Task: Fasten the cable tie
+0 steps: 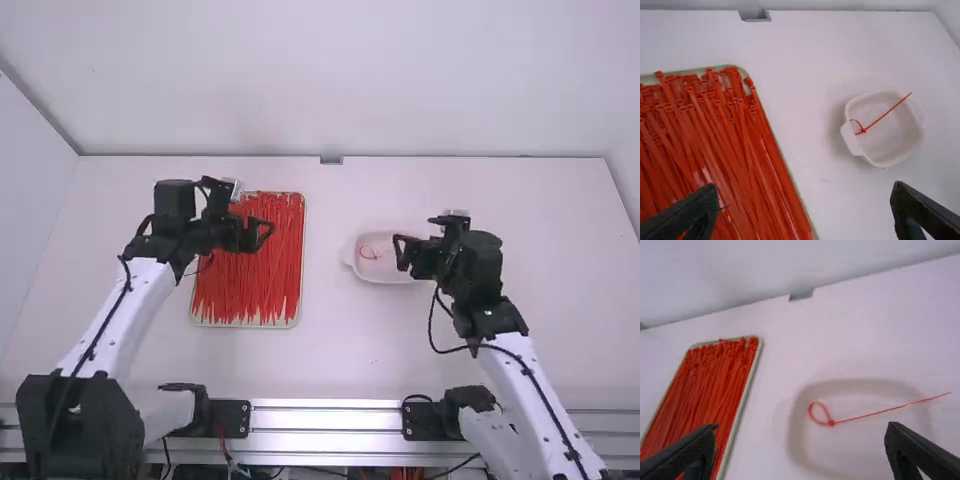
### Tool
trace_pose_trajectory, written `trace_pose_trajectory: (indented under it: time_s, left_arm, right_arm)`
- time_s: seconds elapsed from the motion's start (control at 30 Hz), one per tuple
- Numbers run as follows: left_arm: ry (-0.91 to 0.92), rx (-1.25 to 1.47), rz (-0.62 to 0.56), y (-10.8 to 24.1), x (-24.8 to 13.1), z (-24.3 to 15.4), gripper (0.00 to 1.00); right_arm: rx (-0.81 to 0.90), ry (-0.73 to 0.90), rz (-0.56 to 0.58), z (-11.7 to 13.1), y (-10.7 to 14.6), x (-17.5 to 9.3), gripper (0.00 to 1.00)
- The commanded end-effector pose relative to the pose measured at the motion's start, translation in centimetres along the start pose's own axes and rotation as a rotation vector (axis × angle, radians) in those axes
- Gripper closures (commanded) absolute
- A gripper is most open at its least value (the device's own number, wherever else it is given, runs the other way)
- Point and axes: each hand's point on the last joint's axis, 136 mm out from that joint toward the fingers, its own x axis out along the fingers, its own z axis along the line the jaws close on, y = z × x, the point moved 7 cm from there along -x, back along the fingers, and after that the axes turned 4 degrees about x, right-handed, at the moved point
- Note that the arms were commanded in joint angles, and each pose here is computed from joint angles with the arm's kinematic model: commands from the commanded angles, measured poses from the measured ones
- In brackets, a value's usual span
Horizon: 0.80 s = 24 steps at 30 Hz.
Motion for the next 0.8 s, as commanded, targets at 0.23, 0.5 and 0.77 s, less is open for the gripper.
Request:
trace_pose_trajectory:
  time_s: [0.23, 0.5, 0.77]
  left_arm:
    - [-0.17, 0.066, -0.119, 1.5, -1.9, 0.0, 0.25]
    - [-0.357, 0.125, -0.271, 3.1, -3.9, 0.6, 0.42]
    - [-0.54, 0.098, -0.271, 7.9, -5.0, 1.7, 0.61]
  right_arm:
    - [-0.144, 0.3, -0.123, -5.8, 2.3, -2.7, 0.28]
    - [-0.236, 0.355, -0.118, -7.6, 7.1, -3.5, 0.47]
    - [-0.236, 0.355, -0.118, -9.0, 11.5, -3.2, 0.65]
